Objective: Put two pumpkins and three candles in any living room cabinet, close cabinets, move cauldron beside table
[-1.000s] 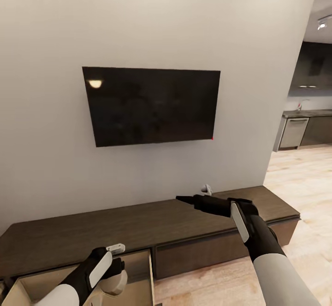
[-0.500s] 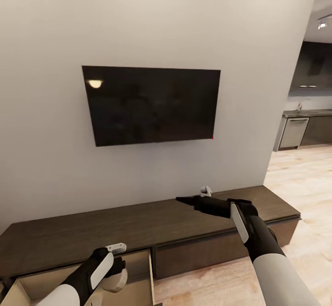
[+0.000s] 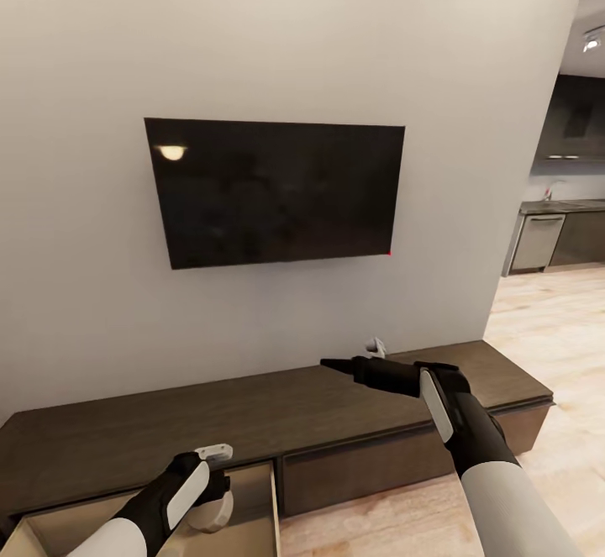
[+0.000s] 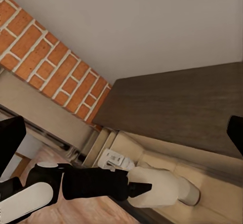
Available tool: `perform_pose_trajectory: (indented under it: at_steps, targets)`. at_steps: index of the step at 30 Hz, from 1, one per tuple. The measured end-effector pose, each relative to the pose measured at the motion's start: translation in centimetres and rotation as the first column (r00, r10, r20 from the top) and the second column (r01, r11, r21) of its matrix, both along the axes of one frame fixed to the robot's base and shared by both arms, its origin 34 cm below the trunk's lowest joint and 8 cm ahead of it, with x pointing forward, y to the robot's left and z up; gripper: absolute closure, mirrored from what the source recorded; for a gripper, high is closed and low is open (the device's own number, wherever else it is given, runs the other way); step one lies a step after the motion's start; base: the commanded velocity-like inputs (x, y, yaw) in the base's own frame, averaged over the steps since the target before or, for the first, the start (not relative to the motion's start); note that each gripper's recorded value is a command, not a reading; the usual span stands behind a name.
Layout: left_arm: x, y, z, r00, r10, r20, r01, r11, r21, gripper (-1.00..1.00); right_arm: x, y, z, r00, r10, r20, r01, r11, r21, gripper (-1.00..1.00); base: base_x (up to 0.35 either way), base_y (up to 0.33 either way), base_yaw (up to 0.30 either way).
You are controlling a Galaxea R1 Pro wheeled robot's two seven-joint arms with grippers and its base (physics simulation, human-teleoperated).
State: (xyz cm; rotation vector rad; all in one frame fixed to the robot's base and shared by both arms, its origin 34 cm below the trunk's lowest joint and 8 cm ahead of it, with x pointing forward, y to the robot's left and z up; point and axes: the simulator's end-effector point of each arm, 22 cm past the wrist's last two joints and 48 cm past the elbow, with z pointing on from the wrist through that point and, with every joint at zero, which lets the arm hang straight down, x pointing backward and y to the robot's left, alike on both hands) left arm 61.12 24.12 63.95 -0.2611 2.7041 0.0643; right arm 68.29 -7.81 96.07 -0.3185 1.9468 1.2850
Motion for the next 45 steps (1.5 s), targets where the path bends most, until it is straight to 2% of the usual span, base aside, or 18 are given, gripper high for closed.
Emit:
perform_pose_trajectory:
  at_steps: [5, 7, 10, 17, 27, 45]
  targets:
    - [0.0, 0.0, -0.8, 1.0, 0.001, 0.001, -0.001, 1.0, -0.001, 1.0, -0.3, -0.1, 0.4, 0.999, 0.015, 0.028, -0.015, 1.0, 0.017, -1.0, 0.001, 0.0, 0.0]
    - [0.0, 0.0, -1.2, 1.0, 0.0, 0.001, 0.0, 1.0, -0.003, 1.0, -0.7, -0.3, 1.9, 0.997, 0.036, 0.073, -0.038, 0.999, 0.028, -1.0, 0.0, 0.0, 0.0]
    - [0.0, -0.1, -1.7, 1.0, -0.001, 0.002, 0.001, 1.0, -0.004, 1.0, -1.2, -1.0, 3.4, 0.991, 0.049, 0.123, -0.052, 0.998, 0.026, -1.0, 0.0, 0.0, 0.0]
    - [-0.1, -0.7, -2.9, 1.0, -0.005, 0.005, 0.005, 1.0, -0.016, 1.0, -2.1, -1.2, 5.2, 0.982, 0.062, 0.177, -0.066, 0.998, 0.013, -1.0, 0.0, 0.0, 0.0]
    - [-0.3, -2.4, -4.7, 0.999, -0.045, 0.005, 0.045, 0.999, -0.014, 1.0, -2.2, -1.2, 3.6, 0.979, 0.062, 0.192, -0.063, 0.998, 0.001, -1.0, 0.0, 0.0, 0.0]
    - [-0.7, -2.0, -8.1, 0.999, -0.048, 0.003, 0.048, 0.999, 0.006, 1.0, -2.6, -1.1, -0.1, 0.981, 0.065, 0.183, -0.067, 0.998, 0.005, -1.0, 0.0, 0.0, 0.0]
